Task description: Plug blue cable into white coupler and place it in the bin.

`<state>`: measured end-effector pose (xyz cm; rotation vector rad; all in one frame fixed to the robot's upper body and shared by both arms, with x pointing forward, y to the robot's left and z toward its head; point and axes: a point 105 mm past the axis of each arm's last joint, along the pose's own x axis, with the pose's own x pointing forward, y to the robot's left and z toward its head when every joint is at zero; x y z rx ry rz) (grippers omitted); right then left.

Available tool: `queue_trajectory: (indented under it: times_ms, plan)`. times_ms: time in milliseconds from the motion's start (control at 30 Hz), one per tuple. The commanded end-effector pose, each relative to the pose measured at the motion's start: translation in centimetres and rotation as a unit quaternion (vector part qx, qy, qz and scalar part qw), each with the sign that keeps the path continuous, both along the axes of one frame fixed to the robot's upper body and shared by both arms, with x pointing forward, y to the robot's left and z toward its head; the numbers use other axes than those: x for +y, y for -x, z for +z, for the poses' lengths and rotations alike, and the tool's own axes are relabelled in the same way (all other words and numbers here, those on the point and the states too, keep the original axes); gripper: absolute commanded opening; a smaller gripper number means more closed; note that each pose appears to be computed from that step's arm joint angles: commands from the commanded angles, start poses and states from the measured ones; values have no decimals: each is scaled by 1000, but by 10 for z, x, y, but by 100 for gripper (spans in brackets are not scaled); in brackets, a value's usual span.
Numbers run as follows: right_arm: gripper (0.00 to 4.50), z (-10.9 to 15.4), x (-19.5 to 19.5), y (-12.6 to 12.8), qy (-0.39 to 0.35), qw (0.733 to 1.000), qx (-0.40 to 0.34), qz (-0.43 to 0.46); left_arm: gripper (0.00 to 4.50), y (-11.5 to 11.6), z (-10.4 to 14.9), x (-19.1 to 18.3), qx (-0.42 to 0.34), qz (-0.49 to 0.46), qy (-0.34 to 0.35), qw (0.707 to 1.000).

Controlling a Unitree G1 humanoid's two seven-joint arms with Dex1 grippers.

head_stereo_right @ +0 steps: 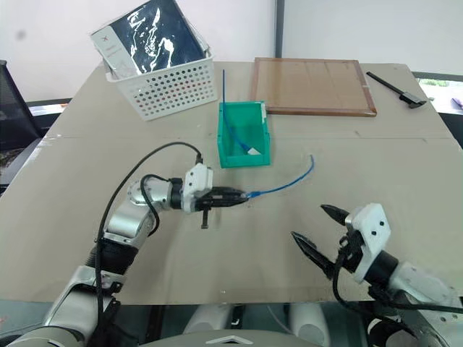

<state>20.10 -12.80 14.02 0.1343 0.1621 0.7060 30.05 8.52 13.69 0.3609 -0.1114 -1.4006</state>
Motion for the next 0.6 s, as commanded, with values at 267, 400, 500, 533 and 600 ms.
queue_trajectory:
  times_ms: [267,400,500,533,600]
  plan:
    - [230,41,36,-40,-213,976,22,-37,0,-5,46,-18,-158,44,83,983]
    - [230,54,44,-51,-256,966,26,-30,0,-9,52,-24,-188,50,90,977]
    - [230,59,55,-60,-274,961,33,-13,0,-9,58,-32,-202,49,105,973]
    - [230,61,58,-63,-280,959,34,-7,0,-7,59,-34,-207,45,106,972]
    - [230,64,60,-65,-285,958,34,-1,0,-5,59,-36,-210,42,107,971]
